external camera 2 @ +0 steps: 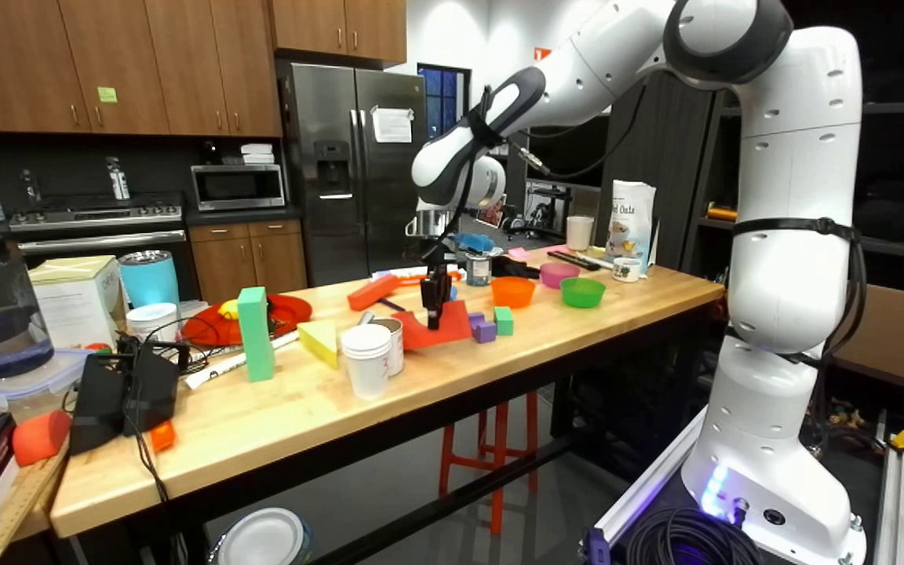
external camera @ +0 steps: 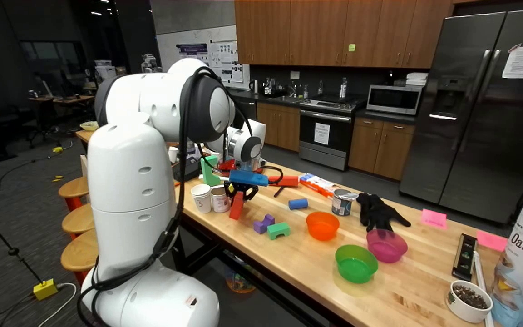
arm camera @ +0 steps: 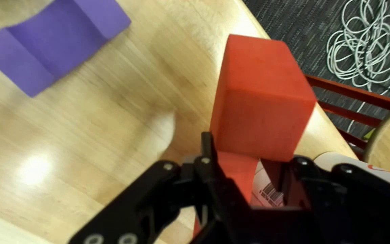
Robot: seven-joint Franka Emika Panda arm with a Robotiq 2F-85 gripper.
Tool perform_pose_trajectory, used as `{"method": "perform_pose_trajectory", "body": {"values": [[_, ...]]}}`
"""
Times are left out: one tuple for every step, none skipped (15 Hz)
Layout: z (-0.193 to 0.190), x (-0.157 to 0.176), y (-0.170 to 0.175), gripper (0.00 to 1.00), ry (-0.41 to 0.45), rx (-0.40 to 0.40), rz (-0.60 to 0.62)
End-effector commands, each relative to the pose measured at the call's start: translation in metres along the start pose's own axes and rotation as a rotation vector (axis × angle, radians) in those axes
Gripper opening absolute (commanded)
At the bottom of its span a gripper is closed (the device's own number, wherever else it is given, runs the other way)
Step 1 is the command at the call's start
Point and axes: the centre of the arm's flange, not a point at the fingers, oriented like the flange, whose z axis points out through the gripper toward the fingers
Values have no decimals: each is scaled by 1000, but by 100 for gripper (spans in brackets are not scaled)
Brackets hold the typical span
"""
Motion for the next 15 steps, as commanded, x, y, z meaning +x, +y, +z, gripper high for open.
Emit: {"method": "perform_pose_trajectory", "body": {"values": [[8, 21, 16, 13, 15, 69, -191], [13, 25, 18, 13, 18, 86, -244], [17, 28, 20, 13, 21, 109, -293], [20, 31, 22, 13, 25, 127, -324], [23, 32, 24, 13, 23, 144, -347], [26, 33, 25, 13, 14, 160, -355], [28, 33, 27, 13, -12, 177, -341], [25, 32, 29, 13, -34, 181, -314], [25, 30, 30, 13, -58, 182, -282], [24, 28, 31, 13, -73, 181, -257], [23, 26, 31, 13, -86, 178, -231], [21, 25, 33, 13, -96, 178, -213], [21, 23, 33, 13, -106, 176, -196], [20, 22, 34, 13, -113, 176, -182], [19, 21, 35, 13, -121, 175, -170]]}}
